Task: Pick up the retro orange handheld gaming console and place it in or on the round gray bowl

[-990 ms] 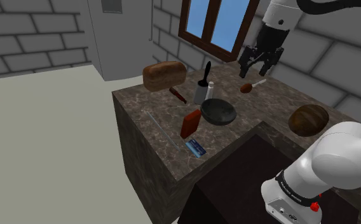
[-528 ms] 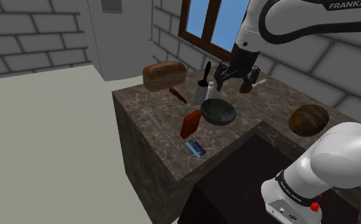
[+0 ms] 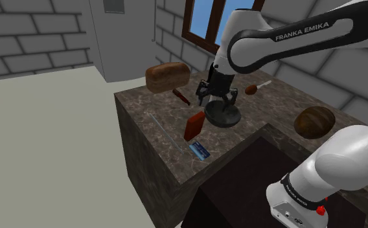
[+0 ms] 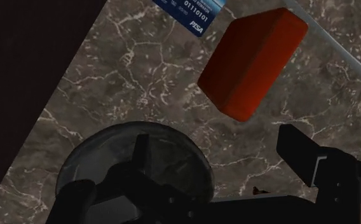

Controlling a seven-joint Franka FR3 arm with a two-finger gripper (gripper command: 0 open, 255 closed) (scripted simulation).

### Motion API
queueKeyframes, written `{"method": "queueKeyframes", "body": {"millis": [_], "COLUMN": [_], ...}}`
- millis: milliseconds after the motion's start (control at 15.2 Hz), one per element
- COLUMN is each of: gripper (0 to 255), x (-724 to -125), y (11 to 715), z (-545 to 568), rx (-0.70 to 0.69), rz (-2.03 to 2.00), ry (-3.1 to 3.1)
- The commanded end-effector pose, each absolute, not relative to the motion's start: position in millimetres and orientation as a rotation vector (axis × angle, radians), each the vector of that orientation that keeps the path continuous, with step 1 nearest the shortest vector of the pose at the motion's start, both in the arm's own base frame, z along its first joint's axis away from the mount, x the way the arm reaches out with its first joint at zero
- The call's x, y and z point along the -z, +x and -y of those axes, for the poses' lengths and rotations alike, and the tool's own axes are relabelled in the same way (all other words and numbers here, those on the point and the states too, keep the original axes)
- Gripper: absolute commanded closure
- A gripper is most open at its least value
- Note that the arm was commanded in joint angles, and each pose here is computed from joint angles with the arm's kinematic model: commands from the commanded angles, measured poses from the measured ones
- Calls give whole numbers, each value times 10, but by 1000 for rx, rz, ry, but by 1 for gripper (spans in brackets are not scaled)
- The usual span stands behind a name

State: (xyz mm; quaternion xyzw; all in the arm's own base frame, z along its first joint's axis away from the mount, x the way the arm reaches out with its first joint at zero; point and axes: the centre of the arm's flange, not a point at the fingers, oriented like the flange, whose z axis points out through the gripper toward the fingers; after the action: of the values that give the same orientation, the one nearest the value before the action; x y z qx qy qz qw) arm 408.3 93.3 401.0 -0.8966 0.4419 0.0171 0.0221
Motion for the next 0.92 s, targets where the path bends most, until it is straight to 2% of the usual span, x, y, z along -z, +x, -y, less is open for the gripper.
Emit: {"method": "queueKeyframes", "body": {"millis": [0,528,858], "gripper": [0,0,0], "x": [-3830,-3376,-3346], "y": [4224,4281,4280], "z": [-1028,-1085,-1087], "rx": [-61,-66,-66], "rz": [-1484,-1528,-1528], "ry": [-2707,-2679,-2679]}}
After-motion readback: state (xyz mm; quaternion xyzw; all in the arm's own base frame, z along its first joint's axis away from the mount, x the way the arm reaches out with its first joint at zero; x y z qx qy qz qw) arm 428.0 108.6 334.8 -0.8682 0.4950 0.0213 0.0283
